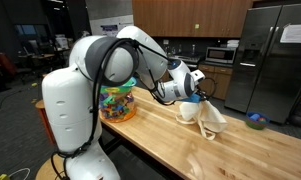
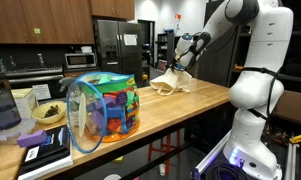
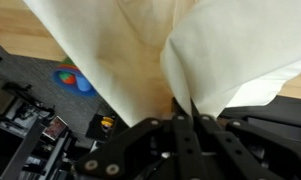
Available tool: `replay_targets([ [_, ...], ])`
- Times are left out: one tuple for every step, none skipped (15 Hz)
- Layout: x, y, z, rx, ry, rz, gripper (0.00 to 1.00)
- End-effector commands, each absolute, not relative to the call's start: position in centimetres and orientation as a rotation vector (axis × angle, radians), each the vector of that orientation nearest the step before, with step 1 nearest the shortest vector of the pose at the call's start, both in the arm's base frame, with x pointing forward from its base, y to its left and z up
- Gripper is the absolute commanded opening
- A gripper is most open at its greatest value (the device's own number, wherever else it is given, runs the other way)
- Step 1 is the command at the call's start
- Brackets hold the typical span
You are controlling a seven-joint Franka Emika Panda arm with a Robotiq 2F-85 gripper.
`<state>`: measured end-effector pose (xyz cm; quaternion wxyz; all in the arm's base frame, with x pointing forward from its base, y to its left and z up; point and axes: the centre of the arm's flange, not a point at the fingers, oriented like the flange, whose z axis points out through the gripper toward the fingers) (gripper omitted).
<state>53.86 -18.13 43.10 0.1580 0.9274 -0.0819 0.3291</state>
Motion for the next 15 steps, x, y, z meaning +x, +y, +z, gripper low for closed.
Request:
replay_targets([
  [58.3, -13.4, 44.3, 2.693, 0.007, 1.057, 0.01],
  [58.9, -11.7, 44.3, 2.712, 0.077, 1.08, 0.01],
  [59.4, -10.0, 44.3, 2.737, 0.142, 1.094, 0.01],
  [59.7, -8.2, 44.2, 2.78, 0.213, 1.094, 0.01],
  [59.9, -6.4, 43.9, 2.819, 0.271, 1.089, 0.01],
  [59.6, -4.4, 43.4, 2.874, 0.317, 1.072, 0.01],
  [59.5, -2.4, 42.9, 2.925, 0.357, 1.062, 0.01],
  [59.4, -0.5, 42.4, 2.976, 0.4, 1.048, 0.01],
  [59.0, 1.3, 42.0, 3.032, 0.443, 1.027, 0.01],
  [58.7, 2.9, 41.8, 3.09, 0.486, 1.006, 0.01],
  [58.6, 4.1, 41.7, 3.15, 0.528, 0.98, 0.01],
  [58.4, 4.9, 41.9, 3.21, 0.573, 0.954, 0.01],
  [58.2, 5.2, 42.0, 3.271, 0.614, 0.916, 0.01],
  [58.1, 5.1, 42.1, 3.334, 0.655, 0.866, 0.01],
  [57.7, 4.4, 42.1, 3.399, 0.683, 0.797, 0.01],
])
